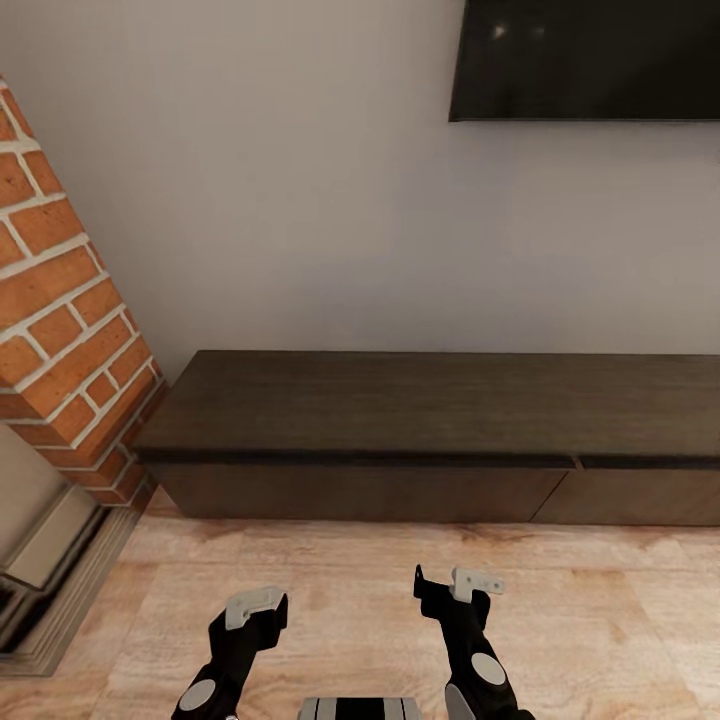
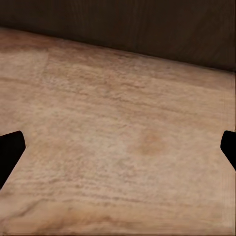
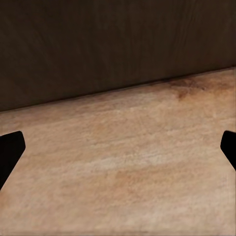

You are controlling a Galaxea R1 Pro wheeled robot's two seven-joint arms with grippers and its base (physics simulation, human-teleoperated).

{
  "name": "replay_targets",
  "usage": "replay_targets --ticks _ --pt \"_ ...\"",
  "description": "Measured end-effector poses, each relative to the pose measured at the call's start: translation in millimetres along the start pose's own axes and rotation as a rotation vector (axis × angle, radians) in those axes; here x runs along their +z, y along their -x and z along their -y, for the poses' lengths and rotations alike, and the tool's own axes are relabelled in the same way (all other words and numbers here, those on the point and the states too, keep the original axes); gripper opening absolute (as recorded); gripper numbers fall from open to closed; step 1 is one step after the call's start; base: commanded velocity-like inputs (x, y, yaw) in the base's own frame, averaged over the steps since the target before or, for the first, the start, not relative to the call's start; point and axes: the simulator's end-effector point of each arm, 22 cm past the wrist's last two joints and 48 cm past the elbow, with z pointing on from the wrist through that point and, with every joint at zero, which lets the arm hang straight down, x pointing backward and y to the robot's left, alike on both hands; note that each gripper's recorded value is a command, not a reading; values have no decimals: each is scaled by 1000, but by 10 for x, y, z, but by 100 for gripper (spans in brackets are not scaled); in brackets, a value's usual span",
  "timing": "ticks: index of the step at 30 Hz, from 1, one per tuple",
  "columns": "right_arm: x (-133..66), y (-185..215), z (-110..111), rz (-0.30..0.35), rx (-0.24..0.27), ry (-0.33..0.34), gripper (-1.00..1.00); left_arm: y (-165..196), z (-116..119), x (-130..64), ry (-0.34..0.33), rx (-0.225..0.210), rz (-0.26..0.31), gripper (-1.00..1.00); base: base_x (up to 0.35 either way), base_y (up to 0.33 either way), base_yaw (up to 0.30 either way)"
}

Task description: Place each of the two pumpkins and all three candles from the living room inside a cabinet in the living room (use any cabinet), then make sure every cabinet is closed, and position the cauldron so it is next to a table in the living room.

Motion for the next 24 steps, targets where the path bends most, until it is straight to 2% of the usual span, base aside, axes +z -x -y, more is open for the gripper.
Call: replay_targets --ticks 8,16,24 --pt "-44 115 -11 22 5 2 100 -27 38 -60 2 35 -79 100 0 0 0" --pt "-107 275 -29 56 5 6 100 159 128 -151 -20 39 -62 100 0 0 0" --pt "-187 446 -54 58 1 5 100 296 150 -250 -21 48 -76 100 0 0 0"
